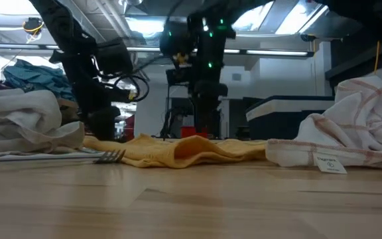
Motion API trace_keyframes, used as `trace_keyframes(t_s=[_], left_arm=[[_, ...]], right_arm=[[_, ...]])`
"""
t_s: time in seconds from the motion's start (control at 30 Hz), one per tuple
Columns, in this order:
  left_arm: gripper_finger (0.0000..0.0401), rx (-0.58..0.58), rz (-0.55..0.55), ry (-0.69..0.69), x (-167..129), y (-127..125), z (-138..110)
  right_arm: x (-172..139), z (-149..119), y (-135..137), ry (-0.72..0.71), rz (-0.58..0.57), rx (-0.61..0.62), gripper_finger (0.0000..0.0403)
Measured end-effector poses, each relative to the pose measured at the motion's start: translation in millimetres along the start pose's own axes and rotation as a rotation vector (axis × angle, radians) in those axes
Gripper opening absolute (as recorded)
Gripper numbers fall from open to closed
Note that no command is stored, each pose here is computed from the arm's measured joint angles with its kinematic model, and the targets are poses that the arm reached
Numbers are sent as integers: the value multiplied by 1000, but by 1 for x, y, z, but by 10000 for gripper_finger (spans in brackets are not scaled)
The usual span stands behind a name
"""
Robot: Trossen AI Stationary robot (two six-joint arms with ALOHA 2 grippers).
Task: Fold towel
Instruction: Fold the yellow towel
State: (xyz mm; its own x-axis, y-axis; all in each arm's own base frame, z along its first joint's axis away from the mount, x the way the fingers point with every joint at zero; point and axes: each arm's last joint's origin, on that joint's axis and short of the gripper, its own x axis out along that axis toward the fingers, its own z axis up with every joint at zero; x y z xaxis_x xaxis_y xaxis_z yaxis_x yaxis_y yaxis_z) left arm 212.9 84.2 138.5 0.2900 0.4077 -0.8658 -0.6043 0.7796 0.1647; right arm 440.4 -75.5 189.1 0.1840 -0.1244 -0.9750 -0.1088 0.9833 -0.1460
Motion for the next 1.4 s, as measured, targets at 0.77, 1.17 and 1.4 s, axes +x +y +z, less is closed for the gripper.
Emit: trace_keyframes(t_s=[0.77, 1.17, 1.4], left_arm=[[1, -110, 67, -178, 40, 14, 22], [1, -73, 10, -292, 42, 12, 35], [1, -24, -40, -502, -11, 5, 53]], right_arm=[[48, -27, 49, 86, 193, 158, 195], [30, -5, 94, 54, 109, 68, 195], [-13, 8, 77, 92, 84, 81, 195]])
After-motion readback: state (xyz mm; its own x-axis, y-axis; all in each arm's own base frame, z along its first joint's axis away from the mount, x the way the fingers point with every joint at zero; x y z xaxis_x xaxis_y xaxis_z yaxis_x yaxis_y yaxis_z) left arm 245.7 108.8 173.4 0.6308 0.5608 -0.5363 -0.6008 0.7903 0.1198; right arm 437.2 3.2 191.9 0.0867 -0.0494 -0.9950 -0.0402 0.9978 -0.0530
